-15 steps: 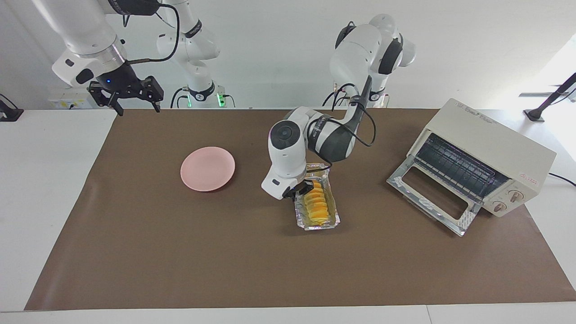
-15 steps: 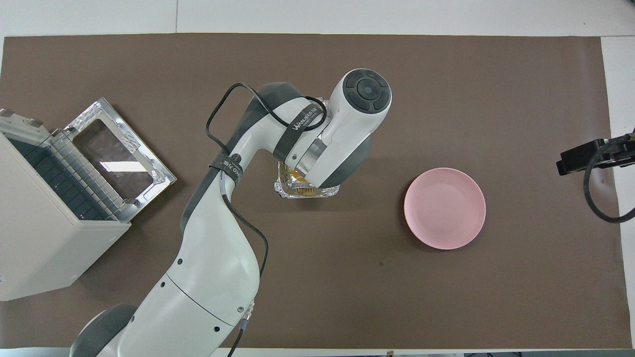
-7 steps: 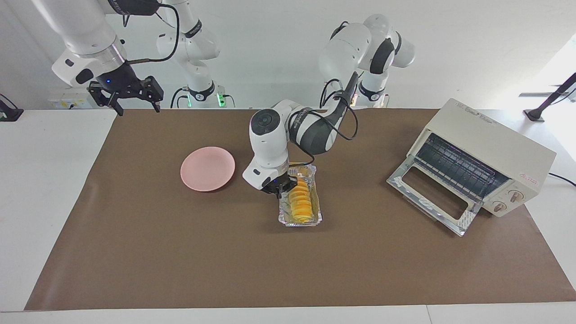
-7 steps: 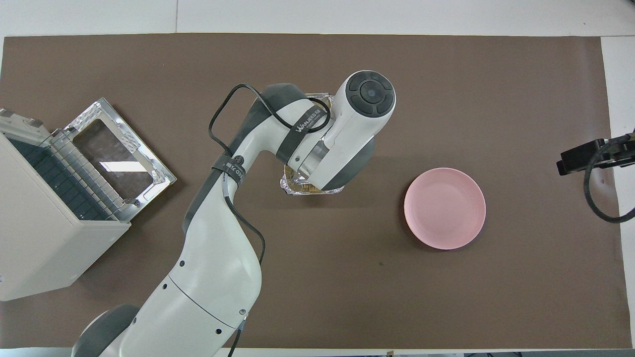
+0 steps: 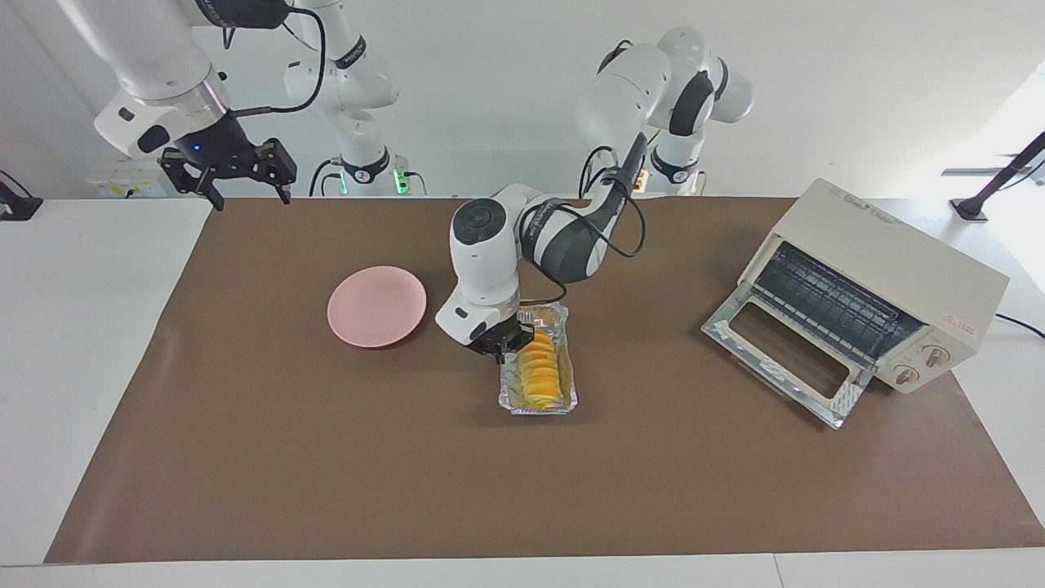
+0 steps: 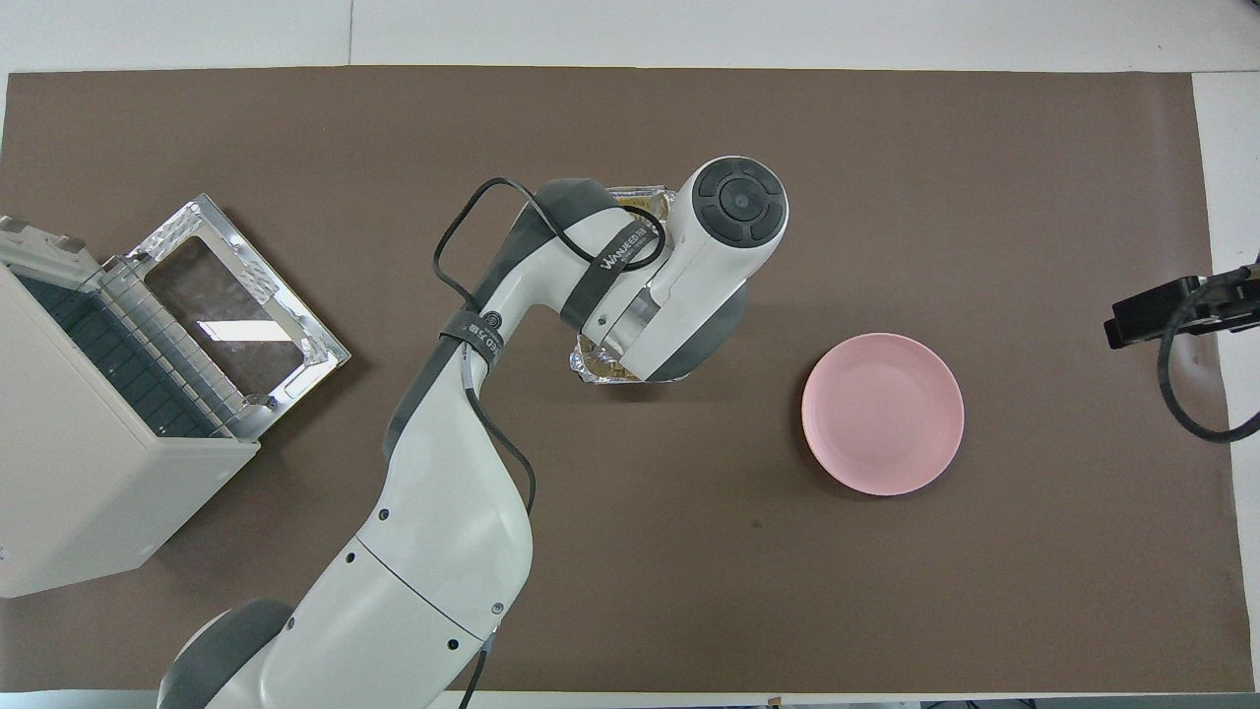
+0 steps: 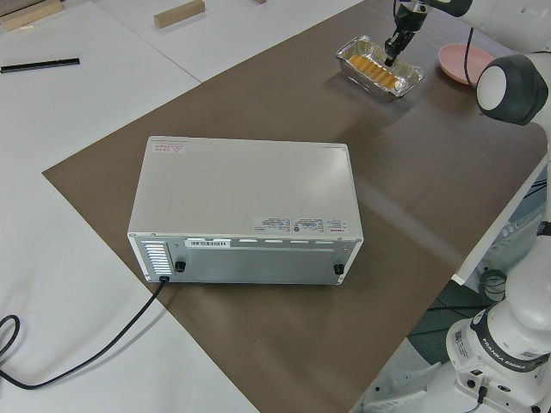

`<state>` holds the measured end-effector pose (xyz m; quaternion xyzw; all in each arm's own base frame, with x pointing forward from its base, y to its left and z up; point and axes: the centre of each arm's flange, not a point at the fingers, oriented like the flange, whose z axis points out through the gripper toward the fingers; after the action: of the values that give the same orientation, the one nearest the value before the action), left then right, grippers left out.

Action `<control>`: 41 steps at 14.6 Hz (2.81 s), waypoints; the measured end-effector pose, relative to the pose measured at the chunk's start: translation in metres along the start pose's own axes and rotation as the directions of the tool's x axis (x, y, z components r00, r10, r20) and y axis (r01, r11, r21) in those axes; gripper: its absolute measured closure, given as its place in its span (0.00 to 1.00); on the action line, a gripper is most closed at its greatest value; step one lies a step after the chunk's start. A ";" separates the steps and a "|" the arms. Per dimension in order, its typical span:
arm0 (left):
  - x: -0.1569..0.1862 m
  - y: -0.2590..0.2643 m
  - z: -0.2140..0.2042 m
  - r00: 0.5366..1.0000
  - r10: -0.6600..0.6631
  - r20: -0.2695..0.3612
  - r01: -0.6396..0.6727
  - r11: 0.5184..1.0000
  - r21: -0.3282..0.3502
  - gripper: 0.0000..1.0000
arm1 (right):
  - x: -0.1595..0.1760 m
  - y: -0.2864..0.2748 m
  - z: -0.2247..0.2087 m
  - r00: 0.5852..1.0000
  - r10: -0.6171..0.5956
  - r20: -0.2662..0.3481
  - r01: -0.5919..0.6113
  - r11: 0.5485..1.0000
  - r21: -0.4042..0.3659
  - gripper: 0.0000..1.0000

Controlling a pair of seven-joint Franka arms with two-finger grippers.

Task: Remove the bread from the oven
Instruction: 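Lower the foil tray onto the table with the left gripper, then withdraw the left gripper while the right gripper reaches the tray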

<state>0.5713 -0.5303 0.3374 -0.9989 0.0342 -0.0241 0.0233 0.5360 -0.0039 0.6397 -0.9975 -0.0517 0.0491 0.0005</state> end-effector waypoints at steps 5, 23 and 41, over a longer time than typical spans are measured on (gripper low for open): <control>0.000 0.003 0.019 1.000 0.003 -0.001 -0.003 1.000 0.006 0.98 | 0.000 0.000 0.000 1.000 0.000 0.000 0.000 1.000 0.000 0.00; 0.030 -0.110 -0.163 0.986 -0.160 -0.047 0.159 0.987 -0.024 0.00 | 0.010 -0.053 0.009 1.000 -0.011 -0.022 0.011 1.000 -0.010 0.00; -0.093 -0.534 -0.280 0.982 -0.142 0.124 0.145 0.989 -0.016 0.00 | 0.091 -0.320 0.201 0.981 0.190 -0.049 -0.191 0.981 -0.018 0.00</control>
<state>0.5004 -0.0047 0.6384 -0.9985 -0.0393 0.0361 0.0110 0.5731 0.3233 0.4328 -0.9986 0.0435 0.0249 -0.0140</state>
